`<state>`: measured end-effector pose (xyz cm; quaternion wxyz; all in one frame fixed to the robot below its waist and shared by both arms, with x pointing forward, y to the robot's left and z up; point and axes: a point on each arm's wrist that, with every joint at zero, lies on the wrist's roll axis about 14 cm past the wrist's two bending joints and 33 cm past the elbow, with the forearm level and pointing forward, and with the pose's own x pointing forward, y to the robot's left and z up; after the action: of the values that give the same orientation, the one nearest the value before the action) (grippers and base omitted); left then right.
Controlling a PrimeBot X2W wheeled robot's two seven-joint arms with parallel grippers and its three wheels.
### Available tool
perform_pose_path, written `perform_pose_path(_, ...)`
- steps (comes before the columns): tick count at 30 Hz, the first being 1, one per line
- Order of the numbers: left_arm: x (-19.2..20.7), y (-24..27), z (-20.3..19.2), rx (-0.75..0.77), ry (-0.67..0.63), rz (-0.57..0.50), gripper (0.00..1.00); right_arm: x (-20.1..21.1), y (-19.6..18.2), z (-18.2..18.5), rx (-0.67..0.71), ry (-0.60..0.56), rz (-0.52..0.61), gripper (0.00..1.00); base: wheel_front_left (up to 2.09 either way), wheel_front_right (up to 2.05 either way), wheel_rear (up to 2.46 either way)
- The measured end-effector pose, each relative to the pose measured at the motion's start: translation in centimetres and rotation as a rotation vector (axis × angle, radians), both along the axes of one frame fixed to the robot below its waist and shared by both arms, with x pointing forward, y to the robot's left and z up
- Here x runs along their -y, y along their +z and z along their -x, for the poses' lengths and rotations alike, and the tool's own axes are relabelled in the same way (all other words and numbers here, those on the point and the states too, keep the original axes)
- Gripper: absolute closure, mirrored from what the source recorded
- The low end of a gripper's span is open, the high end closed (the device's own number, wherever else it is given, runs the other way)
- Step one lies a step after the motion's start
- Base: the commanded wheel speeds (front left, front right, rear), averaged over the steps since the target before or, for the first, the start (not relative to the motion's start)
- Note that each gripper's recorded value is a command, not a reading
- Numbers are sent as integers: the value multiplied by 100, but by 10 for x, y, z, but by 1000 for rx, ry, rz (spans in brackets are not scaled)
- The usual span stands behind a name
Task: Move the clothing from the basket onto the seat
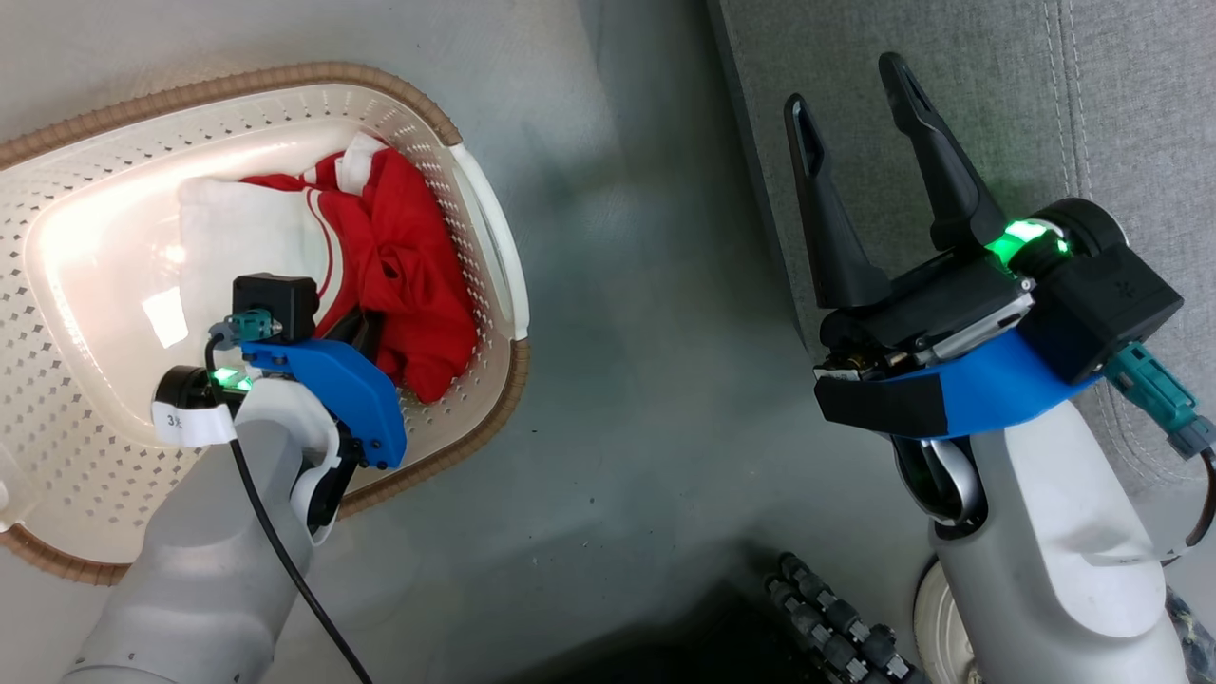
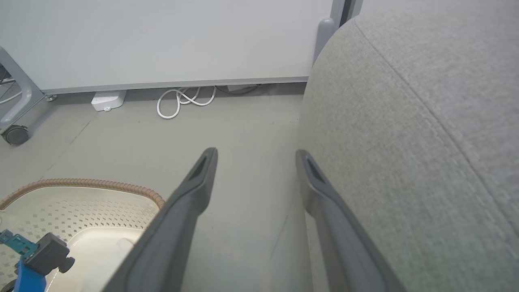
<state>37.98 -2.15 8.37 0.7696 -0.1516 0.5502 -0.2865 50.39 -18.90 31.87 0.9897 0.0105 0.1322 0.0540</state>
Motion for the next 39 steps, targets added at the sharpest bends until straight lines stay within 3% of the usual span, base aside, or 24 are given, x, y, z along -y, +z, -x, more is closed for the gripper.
perform_pose_path(19,-6,25,-16,61,42,5,100,-7,16,-5,32,14,-17,0,0,0,0)
perform_pose_path(27,-9,82,-30,175,83,29,100,-13,59,-5,105,27,-5,0,0,0,0)
perform_pose_path(39,-11,215,-39,491,25,63,100,-41,120,33,150,76,-12,0,0,0,0)
